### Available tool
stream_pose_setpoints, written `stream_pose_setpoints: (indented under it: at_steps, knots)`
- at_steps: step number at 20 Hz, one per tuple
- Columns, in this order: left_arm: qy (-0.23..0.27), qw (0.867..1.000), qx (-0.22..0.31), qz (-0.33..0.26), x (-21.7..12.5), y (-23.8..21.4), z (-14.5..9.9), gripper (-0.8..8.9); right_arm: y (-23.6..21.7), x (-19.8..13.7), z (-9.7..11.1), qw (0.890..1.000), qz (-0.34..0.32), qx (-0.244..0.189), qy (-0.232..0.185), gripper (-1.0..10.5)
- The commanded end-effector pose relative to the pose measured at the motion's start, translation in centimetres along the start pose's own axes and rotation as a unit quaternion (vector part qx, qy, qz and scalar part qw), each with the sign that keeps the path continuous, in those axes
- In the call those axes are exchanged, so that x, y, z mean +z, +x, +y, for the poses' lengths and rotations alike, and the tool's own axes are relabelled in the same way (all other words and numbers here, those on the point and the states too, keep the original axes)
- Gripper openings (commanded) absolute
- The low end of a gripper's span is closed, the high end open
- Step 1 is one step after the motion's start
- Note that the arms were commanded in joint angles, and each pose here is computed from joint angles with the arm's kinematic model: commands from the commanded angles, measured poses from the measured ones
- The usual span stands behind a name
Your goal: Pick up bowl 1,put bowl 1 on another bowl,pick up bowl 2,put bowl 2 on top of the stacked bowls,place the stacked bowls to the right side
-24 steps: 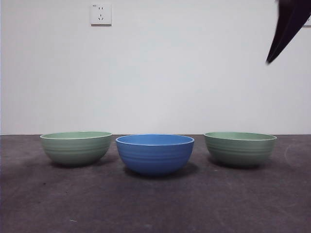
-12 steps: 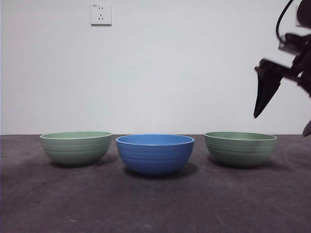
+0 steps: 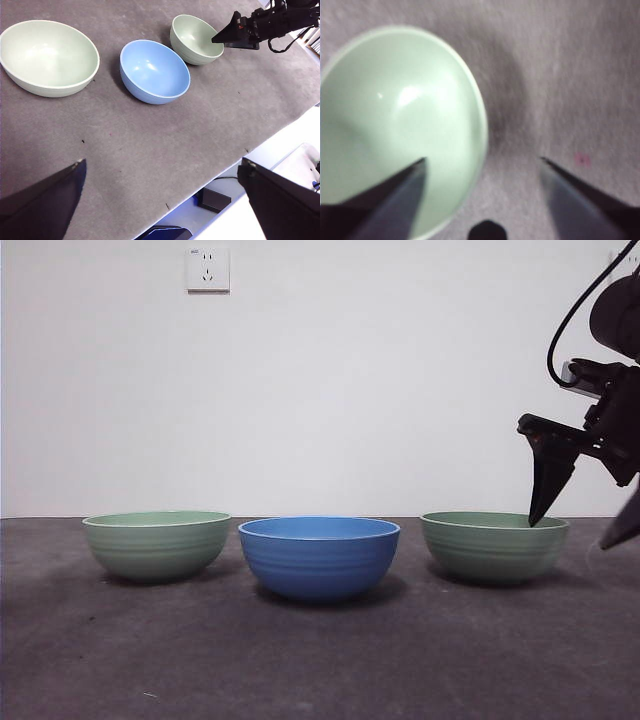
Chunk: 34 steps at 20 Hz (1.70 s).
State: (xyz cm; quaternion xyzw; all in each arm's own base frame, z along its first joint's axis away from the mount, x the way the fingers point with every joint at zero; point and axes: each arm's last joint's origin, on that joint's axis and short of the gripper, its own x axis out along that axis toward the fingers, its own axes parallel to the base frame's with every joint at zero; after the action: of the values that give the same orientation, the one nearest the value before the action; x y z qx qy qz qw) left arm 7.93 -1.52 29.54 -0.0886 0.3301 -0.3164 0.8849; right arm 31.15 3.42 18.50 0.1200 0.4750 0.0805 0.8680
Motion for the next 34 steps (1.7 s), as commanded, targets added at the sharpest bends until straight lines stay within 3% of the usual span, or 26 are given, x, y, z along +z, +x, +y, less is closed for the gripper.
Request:
stream_pose_setpoints:
  at_steps: [1,6,9,17,20,26,30,34]
  knots:
    - [0.005,1.0,-0.002,-0.001,0.1,0.0,-0.1,7.14,0.2,0.0,0.1,1.0,-0.001,0.0,0.001,1.3]
    - [0.005,1.0,-0.002,-0.001,0.1,0.0,-0.1,7.14,0.7,-0.1,-0.1,1.0,0.007,-0.002,0.003,1.2]
    - [0.005,1.0,-0.002,-0.001,0.1,0.0,-0.1,7.14,0.7,-0.1,-0.1,1.0,0.004,-0.001,0.002,-0.1]
    - [0.005,1.0,-0.002,-0.001,0.1,0.0,-0.1,7.14,-0.9,0.5,0.8,1.0,-0.024,0.012,-0.009,-0.1]
    - [0.006,1.0,-0.002,-0.002,0.1,0.0,-0.1,7.14,-3.9,1.2,3.1,0.997,-0.052,0.034,-0.039,-0.1]
    - [0.006,1.0,-0.002,-0.002,0.1,0.0,-0.1,7.14,-7.7,3.0,10.8,0.983,-0.057,0.096,-0.143,-0.1]
    - [0.012,1.0,-0.01,0.002,0.1,0.0,-0.2,7.14,-5.8,2.4,14.0,0.978,-0.036,0.102,-0.177,-0.1]
    - [0.017,1.0,-0.008,0.009,0.0,0.1,-0.3,7.14,-1.2,0.8,15.4,0.977,0.019,0.083,-0.194,-0.1]
